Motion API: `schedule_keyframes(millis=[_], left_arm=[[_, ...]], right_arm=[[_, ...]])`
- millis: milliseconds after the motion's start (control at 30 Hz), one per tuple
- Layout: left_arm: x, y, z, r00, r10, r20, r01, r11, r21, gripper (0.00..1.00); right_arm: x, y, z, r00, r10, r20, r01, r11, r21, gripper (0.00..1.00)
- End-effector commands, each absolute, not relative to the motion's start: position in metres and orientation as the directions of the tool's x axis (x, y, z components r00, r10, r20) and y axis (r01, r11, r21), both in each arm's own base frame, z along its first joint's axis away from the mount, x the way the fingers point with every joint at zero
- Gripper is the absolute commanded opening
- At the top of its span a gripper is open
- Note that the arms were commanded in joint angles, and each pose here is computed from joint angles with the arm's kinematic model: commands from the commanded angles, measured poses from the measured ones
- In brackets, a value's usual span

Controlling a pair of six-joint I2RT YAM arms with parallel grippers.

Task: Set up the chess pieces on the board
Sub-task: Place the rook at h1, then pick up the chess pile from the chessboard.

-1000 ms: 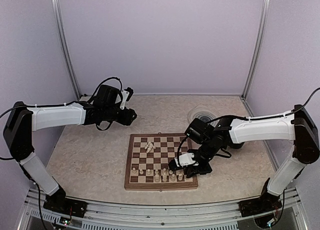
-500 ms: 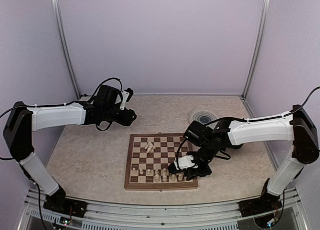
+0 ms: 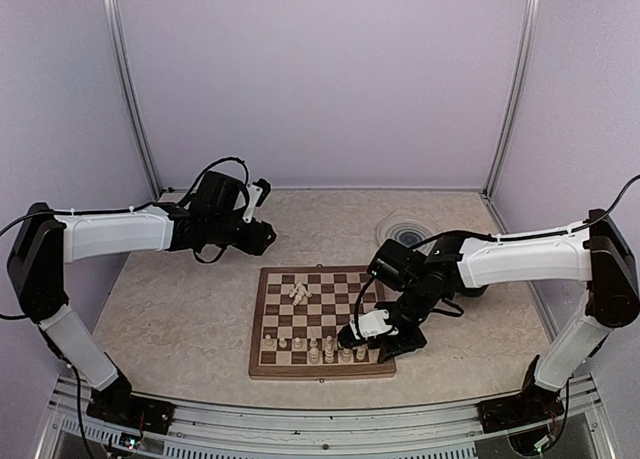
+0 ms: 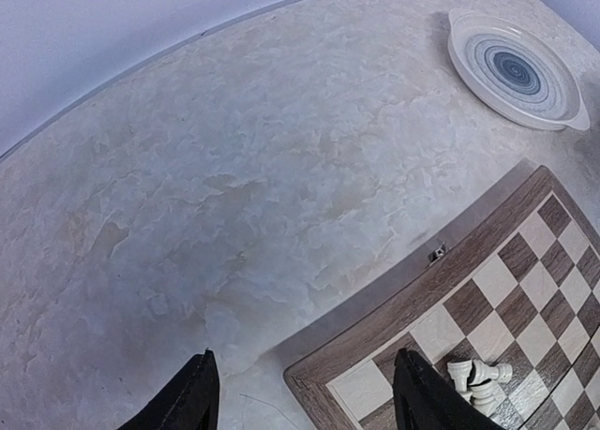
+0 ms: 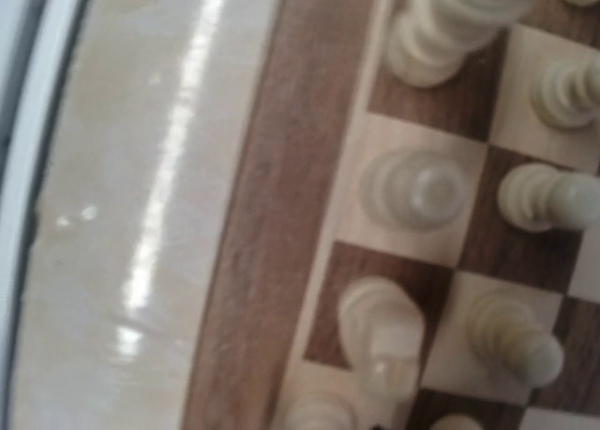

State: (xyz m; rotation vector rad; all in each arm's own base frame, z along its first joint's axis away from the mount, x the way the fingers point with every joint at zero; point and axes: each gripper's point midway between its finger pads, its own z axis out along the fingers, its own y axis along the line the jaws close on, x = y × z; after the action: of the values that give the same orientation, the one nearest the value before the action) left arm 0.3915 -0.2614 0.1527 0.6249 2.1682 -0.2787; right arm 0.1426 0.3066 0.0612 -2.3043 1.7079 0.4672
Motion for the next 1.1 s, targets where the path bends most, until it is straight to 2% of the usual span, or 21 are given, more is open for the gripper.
schedule_keyframes(millis=[0, 100, 233, 333, 433, 467, 533, 567, 633, 700, 767, 900, 1067], left_arm=[[0.389, -0.271, 0.175, -0.483, 0.340, -0.807, 0.532, 0.846, 0.038, 0.64], [0.380, -0.273, 0.185, -0.482, 0.347, -0.805, 0.539, 0.841, 0.040, 0.64], [0.363, -0.273, 0.183, -0.554, 0.346, -0.757, 0.553, 0.833, -0.025, 0.63], [0.349, -0.275, 0.175, -0.615, 0.346, -0.709, 0.552, 0.830, -0.074, 0.63], [0.332, -0.286, 0.162, -0.687, 0.368, -0.627, 0.554, 0.823, -0.124, 0.60], [0.326, -0.292, 0.156, -0.699, 0.392, -0.598, 0.563, 0.817, -0.123, 0.59], [0.314, -0.303, 0.144, -0.701, 0.446, -0.556, 0.592, 0.799, -0.105, 0.57], [0.309, -0.308, 0.141, -0.699, 0.462, -0.546, 0.603, 0.791, -0.104, 0.57], [0.300, -0.319, 0.135, -0.701, 0.479, -0.527, 0.623, 0.771, -0.128, 0.56], [0.295, -0.327, 0.125, -0.712, 0.492, -0.501, 0.629, 0.764, -0.144, 0.54], [0.295, -0.330, 0.117, -0.720, 0.495, -0.486, 0.621, 0.772, -0.136, 0.53], [0.301, -0.321, 0.098, -0.767, 0.475, -0.431, 0.570, 0.813, -0.119, 0.47], [0.307, -0.320, 0.084, -0.803, 0.428, -0.416, 0.527, 0.835, -0.158, 0.45]], right_arm=[[0.133, 0.310, 0.108, 0.307, -0.836, -0.455, -0.942, -0.334, -0.022, 0.40], [0.145, 0.310, 0.128, 0.272, -0.825, -0.495, -0.953, -0.302, -0.019, 0.46], [0.193, 0.311, 0.161, 0.186, -0.788, -0.587, -0.981, -0.176, -0.075, 0.48], [0.255, 0.313, 0.204, 0.121, -0.760, -0.638, -0.978, 0.020, -0.209, 0.49], [0.316, 0.301, 0.249, 0.044, -0.732, -0.680, -0.923, 0.231, -0.307, 0.55], [0.335, 0.293, 0.263, 0.013, -0.716, -0.698, -0.896, 0.302, -0.326, 0.61], [0.371, 0.276, 0.283, -0.089, -0.653, -0.752, -0.843, 0.451, -0.292, 0.95], [0.384, 0.268, 0.289, -0.154, -0.601, -0.784, -0.832, 0.507, -0.225, 0.99], [0.392, 0.262, 0.286, -0.277, -0.502, -0.819, -0.864, 0.504, -0.016, 0.99], [0.384, 0.268, 0.271, -0.341, -0.466, -0.816, -0.899, 0.417, 0.137, 0.99], [0.378, 0.271, 0.248, -0.348, -0.495, -0.796, -0.912, 0.375, 0.166, 0.97], [0.368, 0.272, 0.209, -0.329, -0.558, -0.762, -0.922, 0.365, 0.131, 0.78], [0.353, 0.294, 0.163, -0.346, -0.627, -0.698, -0.922, 0.365, 0.129, 0.67]])
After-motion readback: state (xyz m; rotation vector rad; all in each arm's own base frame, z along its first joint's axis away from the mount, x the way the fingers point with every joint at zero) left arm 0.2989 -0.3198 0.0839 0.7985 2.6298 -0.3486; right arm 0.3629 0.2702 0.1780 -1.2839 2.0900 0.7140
